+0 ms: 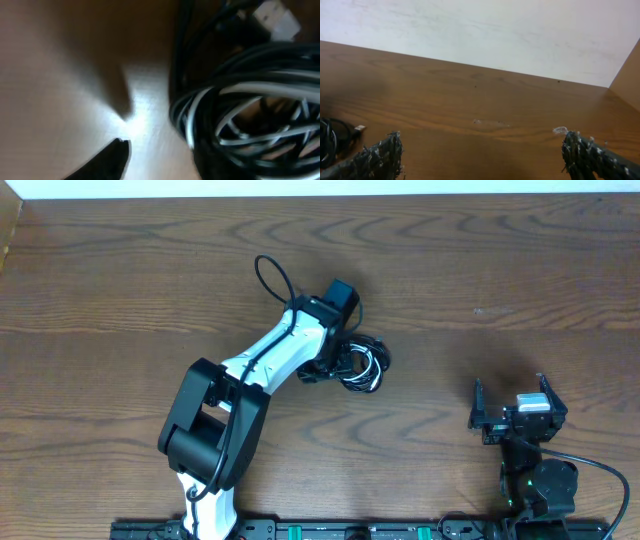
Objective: Untangle cables
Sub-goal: 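Grasp the black and white cable coil with the left gripper, then move the right gripper toward the coil held by the left gripper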
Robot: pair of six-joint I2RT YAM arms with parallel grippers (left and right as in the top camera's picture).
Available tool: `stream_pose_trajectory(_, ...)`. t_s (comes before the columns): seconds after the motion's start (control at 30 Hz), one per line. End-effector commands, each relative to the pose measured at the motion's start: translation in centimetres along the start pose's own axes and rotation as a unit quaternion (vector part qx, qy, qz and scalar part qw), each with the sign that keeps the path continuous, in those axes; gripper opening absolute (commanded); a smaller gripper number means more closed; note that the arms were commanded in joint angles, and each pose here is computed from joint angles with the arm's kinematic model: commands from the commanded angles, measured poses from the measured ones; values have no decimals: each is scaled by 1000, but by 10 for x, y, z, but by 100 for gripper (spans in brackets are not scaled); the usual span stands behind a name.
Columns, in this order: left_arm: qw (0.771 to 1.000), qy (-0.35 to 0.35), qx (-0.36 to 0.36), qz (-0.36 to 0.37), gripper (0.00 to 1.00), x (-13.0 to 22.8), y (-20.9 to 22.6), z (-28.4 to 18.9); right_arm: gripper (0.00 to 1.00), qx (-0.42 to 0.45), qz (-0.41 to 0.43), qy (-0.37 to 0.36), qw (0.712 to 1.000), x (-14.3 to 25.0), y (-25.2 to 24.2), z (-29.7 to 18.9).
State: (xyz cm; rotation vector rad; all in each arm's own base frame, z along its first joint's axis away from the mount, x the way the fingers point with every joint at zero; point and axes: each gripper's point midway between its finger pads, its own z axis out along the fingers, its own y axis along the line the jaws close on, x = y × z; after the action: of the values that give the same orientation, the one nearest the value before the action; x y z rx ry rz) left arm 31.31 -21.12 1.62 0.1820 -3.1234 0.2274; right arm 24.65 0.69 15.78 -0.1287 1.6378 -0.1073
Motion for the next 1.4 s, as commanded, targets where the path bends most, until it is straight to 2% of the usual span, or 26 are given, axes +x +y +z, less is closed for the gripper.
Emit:
stream_pose_trajectory(0.0, 1000, -20, -18, -4, 39, -7, 9, 12, 99, -1, -7, 1, 1000, 1, 1, 0)
stream_pose_trajectory(0.1, 999, -39, -27, -3, 30, -15, 12, 12, 99, -1, -7, 1, 1000, 1, 1, 0)
stream_pose_trajectory(0.13, 998, -49, -39, -3, 22, -18, 16, 11, 99, -1, -7, 1, 1000, 1, 1, 0)
stream_pose_trajectory(0.2, 996, -67, -58, -3, 14, -25, 22, 10, 99, -1, -7, 1, 1000, 1, 1, 0)
stream_pose_trajectory(0.3, 992, -90, -85, 1, 15, -33, 32, 7, 99, -1, -7, 1, 1000, 1, 1, 0)
stream_pose_trajectory(0.4, 992, -87, -79, 40, 13, -36, 30, 6, 99, -1, -7, 1, 1000, 1, 1, 0)
stream_pose_trajectory(0.57, 993, -55, -28, 105, 12, -34, 15, -17, 99, -2, -7, 0, 1000, 0, 1, 0)
stream_pose_trajectory(0.67, 993, -45, 21, 103, 12, -34, 2, -42, 99, -3, 8, 1, 1000, 0, 2, 0)
stream_pose_trajectory(0.77, 991, -33, 86, 100, 12, -27, -14, -60, 99, -3, 8, 0, 1000, 0, 2, 0)
stream_pose_trajectory(0.83, 987, -20, 128, 95, 13, -22, -24, -69, 99, -34, 19, -6, 999, -3, 12, -1)
stream_pose_trajectory(0.9, 987, -8, 143, 78, 32, -19, -27, -71, 99, -80, 38, -11, 996, -5, 28, -2)
stream_pose_trajectory(0.97, 988, 1, 138, 63, 40, -15, -23, -67, 99, -128, 50, -33, 990, -17, 43, -6)
stream_pose_trajectory(1.1, 991, 21, 125, 40, 40, -4, -16, -54, 99, -238, 46, -93, 966, -45, 77, -23)
stream_pose_trajectory(1.23, 995, 24, 88, 29, 40, 3, 1, -36, 99, -250, 103, -114, 956, -70, 75, -30)
stream_pose_trajectory(1.37, 996, 27, 79, 19, 40, 9, 9, -21, 99, -252, 114, -130, 952, -104, 70, -38)
